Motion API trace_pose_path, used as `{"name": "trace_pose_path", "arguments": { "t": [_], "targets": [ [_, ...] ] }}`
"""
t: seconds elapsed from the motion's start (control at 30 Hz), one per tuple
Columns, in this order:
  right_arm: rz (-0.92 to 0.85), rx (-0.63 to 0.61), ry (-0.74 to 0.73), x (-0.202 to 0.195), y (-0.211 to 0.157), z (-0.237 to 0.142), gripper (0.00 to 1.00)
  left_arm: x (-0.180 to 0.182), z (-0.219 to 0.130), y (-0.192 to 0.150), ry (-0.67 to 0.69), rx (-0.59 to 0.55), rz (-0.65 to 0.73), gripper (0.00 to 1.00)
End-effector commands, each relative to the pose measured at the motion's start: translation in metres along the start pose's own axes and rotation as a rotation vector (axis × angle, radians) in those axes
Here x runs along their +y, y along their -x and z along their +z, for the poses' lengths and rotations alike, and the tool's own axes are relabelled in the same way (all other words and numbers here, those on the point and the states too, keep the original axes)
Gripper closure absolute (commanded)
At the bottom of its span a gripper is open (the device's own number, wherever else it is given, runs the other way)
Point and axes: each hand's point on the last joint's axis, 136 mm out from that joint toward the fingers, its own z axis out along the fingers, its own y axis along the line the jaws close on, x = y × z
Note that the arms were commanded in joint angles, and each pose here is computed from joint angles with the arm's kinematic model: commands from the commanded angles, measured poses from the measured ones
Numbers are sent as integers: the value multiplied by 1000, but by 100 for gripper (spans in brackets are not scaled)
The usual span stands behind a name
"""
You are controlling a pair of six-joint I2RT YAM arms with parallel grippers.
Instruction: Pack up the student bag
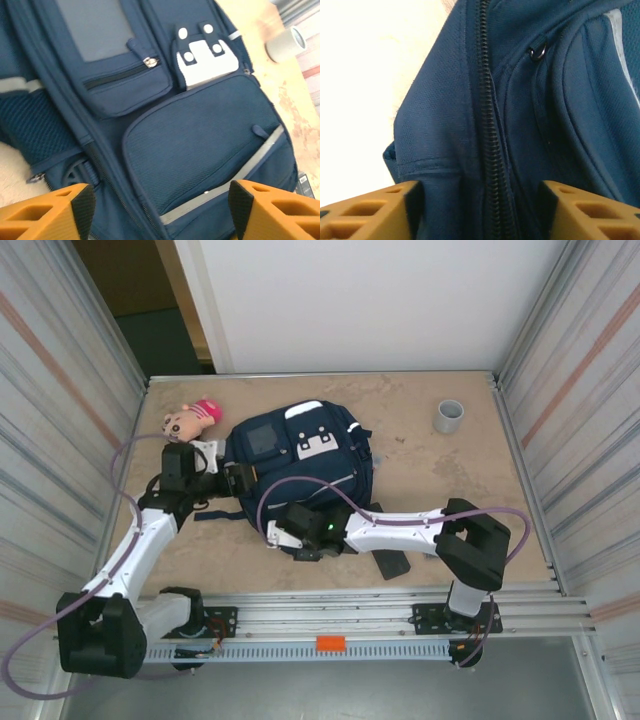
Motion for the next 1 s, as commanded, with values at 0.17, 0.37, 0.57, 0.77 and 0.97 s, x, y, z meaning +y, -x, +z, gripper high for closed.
{"name": "trace_pose_path", "arguments": {
  "t": [0.17,0.37,0.57,0.77,0.97],
  "targets": [
    [-150,-73,-37,-18,8,-40,100,11,10,-7,-30,-20,-102,28],
    [-60,-181,-11,-62,7,-93,100,9,4,4,-31,-109,-72,29],
    [-95,-238,-33,-94,2,-134,100,6,-7,5,-35,-181,39,30],
    [-53,-287,-18,-120,-7,-160,100,-2,-5,-7,-39,-261,203,31],
    [-26,-326,-29,-135,-17,-177,100,-13,16,-32,2,-267,365,31]
  ]
}}
